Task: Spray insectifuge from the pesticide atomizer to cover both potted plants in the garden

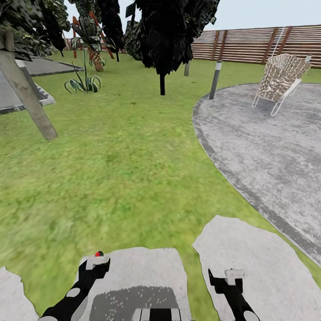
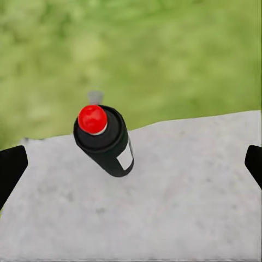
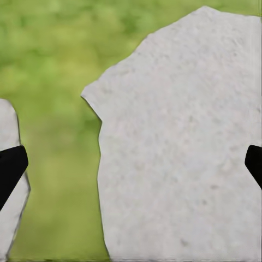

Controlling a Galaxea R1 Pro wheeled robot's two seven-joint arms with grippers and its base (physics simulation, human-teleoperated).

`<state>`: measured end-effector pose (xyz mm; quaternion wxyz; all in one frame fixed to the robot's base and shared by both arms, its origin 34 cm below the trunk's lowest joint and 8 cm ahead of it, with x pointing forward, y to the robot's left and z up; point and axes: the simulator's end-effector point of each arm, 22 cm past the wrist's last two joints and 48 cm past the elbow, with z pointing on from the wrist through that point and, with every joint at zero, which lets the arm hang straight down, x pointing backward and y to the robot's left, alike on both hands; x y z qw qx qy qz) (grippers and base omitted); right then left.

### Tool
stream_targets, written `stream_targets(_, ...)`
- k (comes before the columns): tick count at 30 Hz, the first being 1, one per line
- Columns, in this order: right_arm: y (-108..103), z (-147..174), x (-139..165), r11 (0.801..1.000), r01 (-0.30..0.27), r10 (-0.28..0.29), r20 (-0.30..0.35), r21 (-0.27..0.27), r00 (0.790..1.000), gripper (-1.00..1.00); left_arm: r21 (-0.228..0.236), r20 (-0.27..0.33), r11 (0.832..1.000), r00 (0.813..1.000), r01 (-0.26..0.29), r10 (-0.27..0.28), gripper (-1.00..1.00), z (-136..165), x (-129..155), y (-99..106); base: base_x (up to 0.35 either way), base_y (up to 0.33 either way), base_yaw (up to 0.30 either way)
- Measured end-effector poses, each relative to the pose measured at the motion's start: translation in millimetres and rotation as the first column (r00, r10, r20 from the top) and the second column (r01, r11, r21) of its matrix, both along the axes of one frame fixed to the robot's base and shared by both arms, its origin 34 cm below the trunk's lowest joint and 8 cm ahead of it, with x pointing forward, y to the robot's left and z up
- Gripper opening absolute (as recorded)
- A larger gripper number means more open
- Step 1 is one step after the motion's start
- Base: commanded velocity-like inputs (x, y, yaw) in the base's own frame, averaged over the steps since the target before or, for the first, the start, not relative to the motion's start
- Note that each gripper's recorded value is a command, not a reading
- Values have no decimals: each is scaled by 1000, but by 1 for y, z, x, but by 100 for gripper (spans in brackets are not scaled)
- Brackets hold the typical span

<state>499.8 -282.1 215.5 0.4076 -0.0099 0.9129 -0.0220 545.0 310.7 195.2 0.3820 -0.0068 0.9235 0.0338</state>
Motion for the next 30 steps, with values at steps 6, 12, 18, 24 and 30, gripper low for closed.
stream_targets(6,0,-15,-10,1000,0,0,-34,0,999,100,0,-34,1000,999,0,0,100,-16,-11,0,0,0,0)
stream_targets(12,0,-29,-21,1000,0,0,-67,0,998,100,0,-68,1000,998,0,0,100,-32,-22,0,0,0,0)
stream_targets(18,0,-43,-32,1000,0,0,-101,-1,995,100,0,-101,1000,995,0,0,100,-47,-34,0,0,0,0)
stream_targets(24,0,-55,-42,1000,0,0,-132,-1,991,100,0,-127,1000,992,-1,1,100,-60,-44,0,0,0,0)
stream_targets(30,0,-57,-44,1000,1,-1,-138,0,990,100,0,-129,1000,992,2,-2,100,-62,-46,-1,0,0,0)
